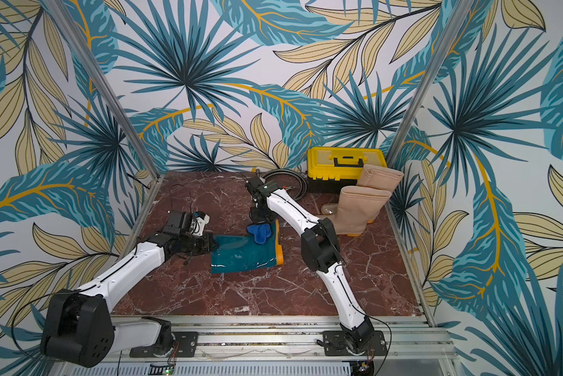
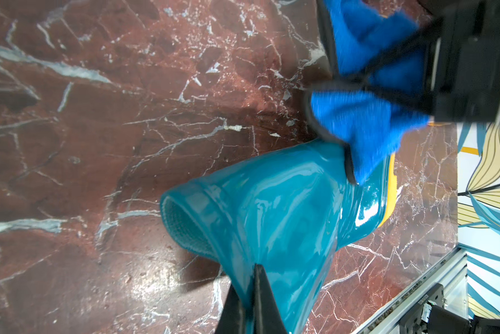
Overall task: Wipe the rubber boots with a cloth
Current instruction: Wipe the dirt off the rubber boot, then pick up the rubber boot from the center of the board.
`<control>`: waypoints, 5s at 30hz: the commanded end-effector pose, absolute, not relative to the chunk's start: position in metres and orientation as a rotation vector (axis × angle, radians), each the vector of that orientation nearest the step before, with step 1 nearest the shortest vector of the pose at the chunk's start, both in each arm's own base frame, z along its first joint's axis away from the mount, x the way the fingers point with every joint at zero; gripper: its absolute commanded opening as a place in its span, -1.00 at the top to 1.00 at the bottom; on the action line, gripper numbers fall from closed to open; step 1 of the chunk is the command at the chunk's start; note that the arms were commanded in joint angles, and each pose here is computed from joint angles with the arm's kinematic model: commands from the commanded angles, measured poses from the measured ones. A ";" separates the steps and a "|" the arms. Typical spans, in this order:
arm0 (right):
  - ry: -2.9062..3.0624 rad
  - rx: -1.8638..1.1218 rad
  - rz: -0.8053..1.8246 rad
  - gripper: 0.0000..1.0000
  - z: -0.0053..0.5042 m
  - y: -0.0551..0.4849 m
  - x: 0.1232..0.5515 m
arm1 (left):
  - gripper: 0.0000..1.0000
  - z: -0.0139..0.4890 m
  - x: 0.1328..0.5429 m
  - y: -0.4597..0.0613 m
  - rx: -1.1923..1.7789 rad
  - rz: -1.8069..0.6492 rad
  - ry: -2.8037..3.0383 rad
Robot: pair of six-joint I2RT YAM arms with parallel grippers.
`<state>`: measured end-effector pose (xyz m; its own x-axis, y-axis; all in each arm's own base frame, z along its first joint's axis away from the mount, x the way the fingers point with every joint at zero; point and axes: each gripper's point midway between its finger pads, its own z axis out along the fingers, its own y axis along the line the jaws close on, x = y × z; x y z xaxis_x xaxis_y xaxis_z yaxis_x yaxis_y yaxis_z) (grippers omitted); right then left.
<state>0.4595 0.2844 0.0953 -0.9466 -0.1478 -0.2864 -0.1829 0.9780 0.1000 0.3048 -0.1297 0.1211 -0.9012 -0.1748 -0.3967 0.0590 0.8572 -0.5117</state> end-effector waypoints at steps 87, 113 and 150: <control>2.813 -0.057 0.149 1.00 0.140 0.205 0.420 | 1.00 0.162 0.309 -0.121 -0.031 -0.669 2.538; 2.823 -0.200 0.267 1.00 0.129 0.249 0.337 | 1.00 0.233 0.308 -0.117 -0.031 -0.694 2.331; 2.738 -0.041 0.279 1.00 0.146 0.195 0.343 | 1.00 0.286 0.332 -0.125 -0.082 -0.745 2.245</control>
<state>0.3438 0.1927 0.1527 -0.9208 0.0031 -0.3901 -0.0714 0.9817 0.1764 0.3282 -0.1255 0.2741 -0.7495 -0.2795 -0.6001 0.1305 0.8263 -0.5478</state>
